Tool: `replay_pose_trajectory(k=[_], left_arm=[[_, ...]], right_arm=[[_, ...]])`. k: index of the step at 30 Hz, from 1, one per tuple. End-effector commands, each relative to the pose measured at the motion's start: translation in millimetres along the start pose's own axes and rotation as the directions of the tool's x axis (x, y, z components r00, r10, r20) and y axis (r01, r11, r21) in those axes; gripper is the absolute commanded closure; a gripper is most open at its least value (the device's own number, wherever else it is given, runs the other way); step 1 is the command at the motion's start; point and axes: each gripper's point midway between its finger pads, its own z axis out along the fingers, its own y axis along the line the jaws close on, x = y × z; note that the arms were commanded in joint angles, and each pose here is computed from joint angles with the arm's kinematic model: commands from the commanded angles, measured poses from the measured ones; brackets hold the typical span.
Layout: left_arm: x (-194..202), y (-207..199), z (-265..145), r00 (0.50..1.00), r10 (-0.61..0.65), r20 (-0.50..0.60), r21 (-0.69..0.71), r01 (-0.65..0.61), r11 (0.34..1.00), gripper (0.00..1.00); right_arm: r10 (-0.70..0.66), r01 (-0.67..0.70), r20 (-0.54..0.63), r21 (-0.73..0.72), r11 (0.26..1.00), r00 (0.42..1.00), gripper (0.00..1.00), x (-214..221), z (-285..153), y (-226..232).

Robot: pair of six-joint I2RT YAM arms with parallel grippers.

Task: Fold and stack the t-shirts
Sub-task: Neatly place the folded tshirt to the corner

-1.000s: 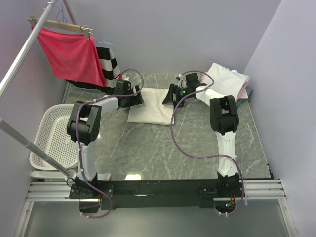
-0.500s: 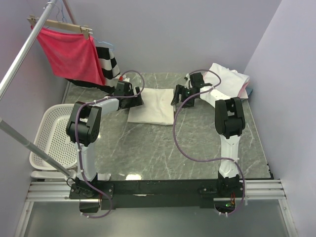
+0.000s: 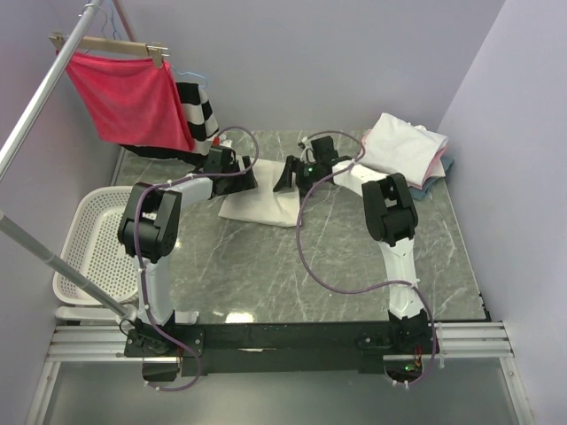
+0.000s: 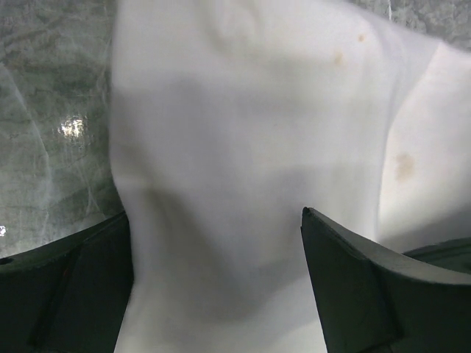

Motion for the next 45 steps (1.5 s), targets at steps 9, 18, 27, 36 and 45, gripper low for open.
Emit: replay_pose_trajectory(k=[9,18,27,36,45], left_arm=[[32,-10,-8,0.994,-0.018,-0.109,0.039,0.023,0.999,0.08],[9,-29,-26,0.998,-0.008,-0.059,0.1,0.014,0.995,0.08],[5,-43,-32,0.998,-0.01,-0.056,0.167,0.019,0.986,0.07],[5,-48,-29,0.997,-0.011,-0.07,0.193,0.025,0.981,0.07],[12,-51,-27,0.996,-0.013,-0.09,0.213,0.032,0.977,0.07]], right_arm=[[0.083,-0.077,0.074,-0.079,0.994,0.994,1.0,-24,-2,5],[-0.1,0.034,0.323,0.204,0.978,0.941,1.0,-129,-120,-5],[-0.153,-0.099,0.645,0.337,0.936,0.748,1.0,-225,-311,-38],[-0.195,-0.429,0.805,0.483,0.763,0.56,1.0,-165,-414,-122],[-0.119,-0.613,0.807,0.526,0.589,0.578,0.39,-124,-407,-197]])
